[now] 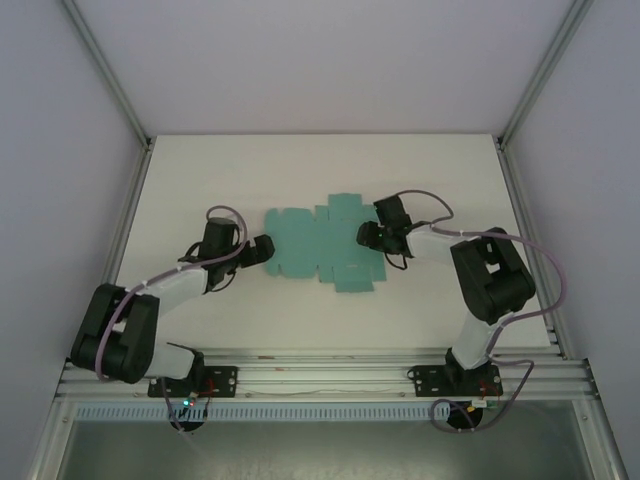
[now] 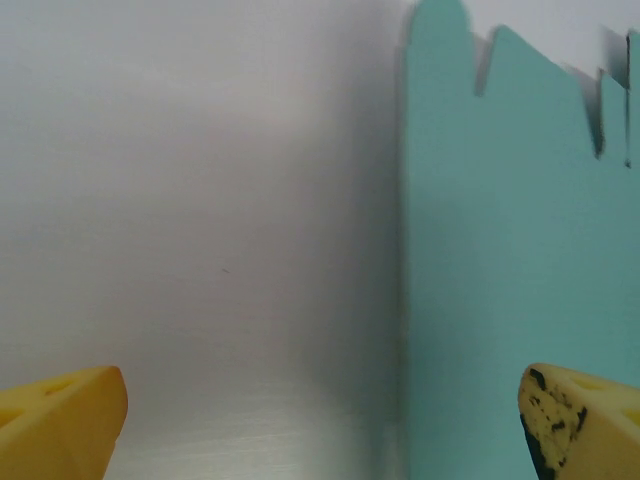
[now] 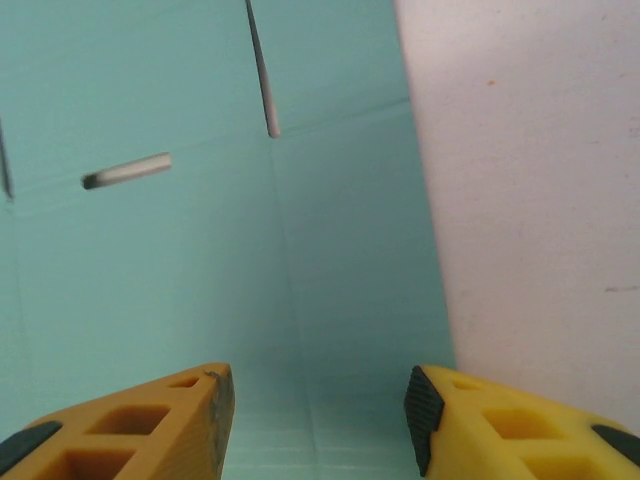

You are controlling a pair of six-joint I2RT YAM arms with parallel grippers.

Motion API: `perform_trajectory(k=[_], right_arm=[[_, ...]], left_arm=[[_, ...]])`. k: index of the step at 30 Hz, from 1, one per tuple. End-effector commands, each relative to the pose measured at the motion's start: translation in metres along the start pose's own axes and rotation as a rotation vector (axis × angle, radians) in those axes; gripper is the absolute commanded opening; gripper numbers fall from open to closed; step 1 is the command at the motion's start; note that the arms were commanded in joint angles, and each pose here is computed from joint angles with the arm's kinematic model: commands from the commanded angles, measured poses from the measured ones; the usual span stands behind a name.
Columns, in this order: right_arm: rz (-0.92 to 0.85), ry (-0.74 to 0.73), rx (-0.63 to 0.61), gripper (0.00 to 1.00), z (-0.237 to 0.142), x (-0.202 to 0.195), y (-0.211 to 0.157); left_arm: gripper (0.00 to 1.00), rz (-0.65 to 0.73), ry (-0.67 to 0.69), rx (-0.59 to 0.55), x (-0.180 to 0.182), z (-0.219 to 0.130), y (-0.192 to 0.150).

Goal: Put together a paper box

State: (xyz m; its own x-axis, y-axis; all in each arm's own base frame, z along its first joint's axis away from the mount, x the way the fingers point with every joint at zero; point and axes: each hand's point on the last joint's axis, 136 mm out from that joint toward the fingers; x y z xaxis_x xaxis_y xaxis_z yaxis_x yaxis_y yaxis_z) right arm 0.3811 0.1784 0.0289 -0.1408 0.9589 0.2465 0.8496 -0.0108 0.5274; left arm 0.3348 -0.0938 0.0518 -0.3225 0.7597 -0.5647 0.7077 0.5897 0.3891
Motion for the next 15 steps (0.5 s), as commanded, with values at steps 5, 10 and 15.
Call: perform_trajectory(k=[5, 10, 15], right_arm=[[0.017, -0.048, 0.134, 0.51, 0.021, -0.025, -0.048], [0.011, -0.034, 0.141, 0.51, 0.023, -0.025, -0.050], [0.002, 0.031, 0.127, 0.51, 0.024, -0.017, -0.049]], left_arm=[[0.91, -0.025, -0.256, 0.107, -0.057, 0.010, -0.004], [0.83, -0.053, -0.341, 0.148, -0.078, 0.022, -0.001], [0.61, -0.075, -0.420, 0.158, -0.091, 0.028, 0.002]])
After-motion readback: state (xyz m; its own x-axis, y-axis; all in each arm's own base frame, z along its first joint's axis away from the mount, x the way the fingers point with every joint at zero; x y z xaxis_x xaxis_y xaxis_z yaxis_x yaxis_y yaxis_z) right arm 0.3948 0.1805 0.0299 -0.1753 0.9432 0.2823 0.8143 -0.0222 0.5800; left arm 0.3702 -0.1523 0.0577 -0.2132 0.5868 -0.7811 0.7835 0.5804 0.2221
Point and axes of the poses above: each hand's point on the last joint's axis, 136 mm out from that joint toward the fingers, its own z axis out along the fingers, its own x axis along the line the jaws close on, y = z × x, and after that the axes turned 15 degrees about -z, right-handed
